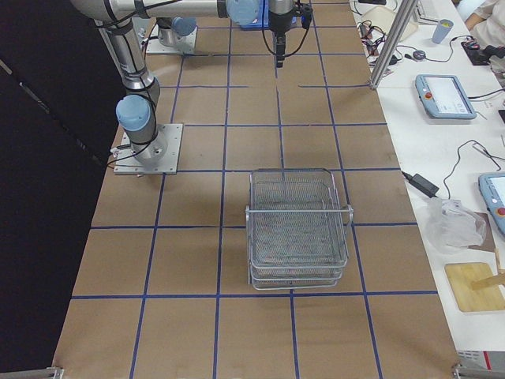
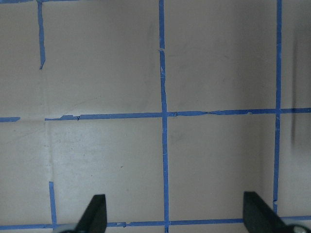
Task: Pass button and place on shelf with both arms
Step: 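Lower the left gripper onto the red-capped button in the tray, then close the left gripper on the red button cap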
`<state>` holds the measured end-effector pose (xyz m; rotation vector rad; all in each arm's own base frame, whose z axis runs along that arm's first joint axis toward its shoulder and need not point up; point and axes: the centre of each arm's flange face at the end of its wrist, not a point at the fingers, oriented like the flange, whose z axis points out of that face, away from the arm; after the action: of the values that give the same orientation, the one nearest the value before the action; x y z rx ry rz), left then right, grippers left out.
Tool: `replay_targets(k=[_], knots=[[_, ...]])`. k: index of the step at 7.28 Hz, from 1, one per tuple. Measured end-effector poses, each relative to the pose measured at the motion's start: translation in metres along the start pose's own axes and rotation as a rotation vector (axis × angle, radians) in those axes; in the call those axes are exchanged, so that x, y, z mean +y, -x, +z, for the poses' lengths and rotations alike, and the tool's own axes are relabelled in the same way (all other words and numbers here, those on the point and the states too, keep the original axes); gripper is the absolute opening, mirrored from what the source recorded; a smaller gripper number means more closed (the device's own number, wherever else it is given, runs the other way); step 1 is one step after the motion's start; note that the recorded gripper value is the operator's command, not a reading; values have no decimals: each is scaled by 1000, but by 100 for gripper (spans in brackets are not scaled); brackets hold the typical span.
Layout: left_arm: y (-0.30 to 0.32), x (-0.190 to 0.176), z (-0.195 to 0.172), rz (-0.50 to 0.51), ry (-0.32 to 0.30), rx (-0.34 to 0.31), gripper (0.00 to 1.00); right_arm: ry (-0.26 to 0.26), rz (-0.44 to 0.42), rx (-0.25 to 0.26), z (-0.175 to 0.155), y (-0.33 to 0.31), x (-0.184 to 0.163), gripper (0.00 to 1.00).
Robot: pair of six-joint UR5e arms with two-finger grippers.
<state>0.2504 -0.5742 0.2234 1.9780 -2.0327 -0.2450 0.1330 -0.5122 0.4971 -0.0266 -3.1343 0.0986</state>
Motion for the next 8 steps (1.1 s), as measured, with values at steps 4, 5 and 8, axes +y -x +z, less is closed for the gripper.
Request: replay_targets(k=[4, 5, 8], knots=[[10, -24, 32, -58, 80, -6, 100, 4, -1, 0, 2, 0, 0, 100], [11, -27, 37, -64, 88, -11, 100, 4, -2, 0, 2, 0, 0, 100], [13, -32, 48, -72, 102, -27, 100, 0, -1, 0, 2, 0, -1, 100]])
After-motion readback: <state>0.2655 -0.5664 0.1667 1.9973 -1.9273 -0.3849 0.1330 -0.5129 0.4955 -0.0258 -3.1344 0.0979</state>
